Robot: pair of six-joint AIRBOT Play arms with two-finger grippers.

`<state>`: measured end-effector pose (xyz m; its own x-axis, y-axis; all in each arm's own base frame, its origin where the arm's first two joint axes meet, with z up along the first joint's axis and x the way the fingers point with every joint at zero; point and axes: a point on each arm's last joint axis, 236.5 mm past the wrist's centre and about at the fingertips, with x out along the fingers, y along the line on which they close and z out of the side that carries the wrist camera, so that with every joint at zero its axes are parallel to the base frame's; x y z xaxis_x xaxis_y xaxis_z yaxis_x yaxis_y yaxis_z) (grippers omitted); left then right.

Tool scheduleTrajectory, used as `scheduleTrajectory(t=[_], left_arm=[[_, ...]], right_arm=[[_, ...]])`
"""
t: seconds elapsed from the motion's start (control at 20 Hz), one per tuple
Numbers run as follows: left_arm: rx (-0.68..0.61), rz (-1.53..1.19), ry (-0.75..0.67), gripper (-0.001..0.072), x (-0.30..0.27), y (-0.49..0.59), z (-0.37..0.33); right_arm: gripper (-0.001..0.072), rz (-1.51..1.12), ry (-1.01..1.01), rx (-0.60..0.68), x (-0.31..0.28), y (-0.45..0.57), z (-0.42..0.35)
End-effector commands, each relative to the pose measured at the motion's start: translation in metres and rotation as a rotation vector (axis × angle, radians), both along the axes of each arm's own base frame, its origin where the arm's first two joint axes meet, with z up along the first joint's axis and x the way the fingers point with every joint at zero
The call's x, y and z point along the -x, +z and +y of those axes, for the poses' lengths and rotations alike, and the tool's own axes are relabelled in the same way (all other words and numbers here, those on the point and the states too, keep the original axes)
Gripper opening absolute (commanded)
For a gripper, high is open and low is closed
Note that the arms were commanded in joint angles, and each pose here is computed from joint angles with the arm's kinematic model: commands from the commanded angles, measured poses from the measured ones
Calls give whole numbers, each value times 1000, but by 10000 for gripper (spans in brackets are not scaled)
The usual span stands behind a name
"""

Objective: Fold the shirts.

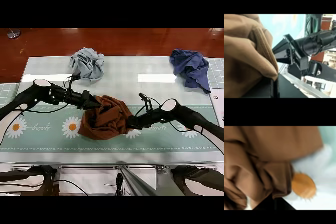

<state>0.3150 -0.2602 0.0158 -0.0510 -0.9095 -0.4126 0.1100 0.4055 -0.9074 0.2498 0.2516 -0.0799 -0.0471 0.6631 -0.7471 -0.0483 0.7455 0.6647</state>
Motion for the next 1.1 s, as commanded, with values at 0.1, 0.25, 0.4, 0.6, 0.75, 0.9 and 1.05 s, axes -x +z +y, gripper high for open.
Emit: scheduleTrajectory(t=[0.1,0.25,0.4,0.6,0.75,0.9,1.05], left_arm=[[33,-322,137,29,-60,113,28],[-5,-697,373,28,-105,251,68],[-196,-949,530,28,-96,351,113],[-463,-1204,770,28,-36,445,183],[-514,-1306,816,29,24,475,196],[-525,-1312,787,29,75,475,192],[-595,-1235,765,29,103,453,199]], right_arm=[[19,-353,-30,-36,-106,135,-25],[19,-822,-132,-71,-167,327,-65],[19,-1156,-120,-24,-126,472,-89],[19,-1408,-170,151,-32,555,-129],[19,-1476,-257,278,27,572,-163],[19,-1477,-291,324,69,571,-178],[19,-1350,-266,375,91,538,-185]])
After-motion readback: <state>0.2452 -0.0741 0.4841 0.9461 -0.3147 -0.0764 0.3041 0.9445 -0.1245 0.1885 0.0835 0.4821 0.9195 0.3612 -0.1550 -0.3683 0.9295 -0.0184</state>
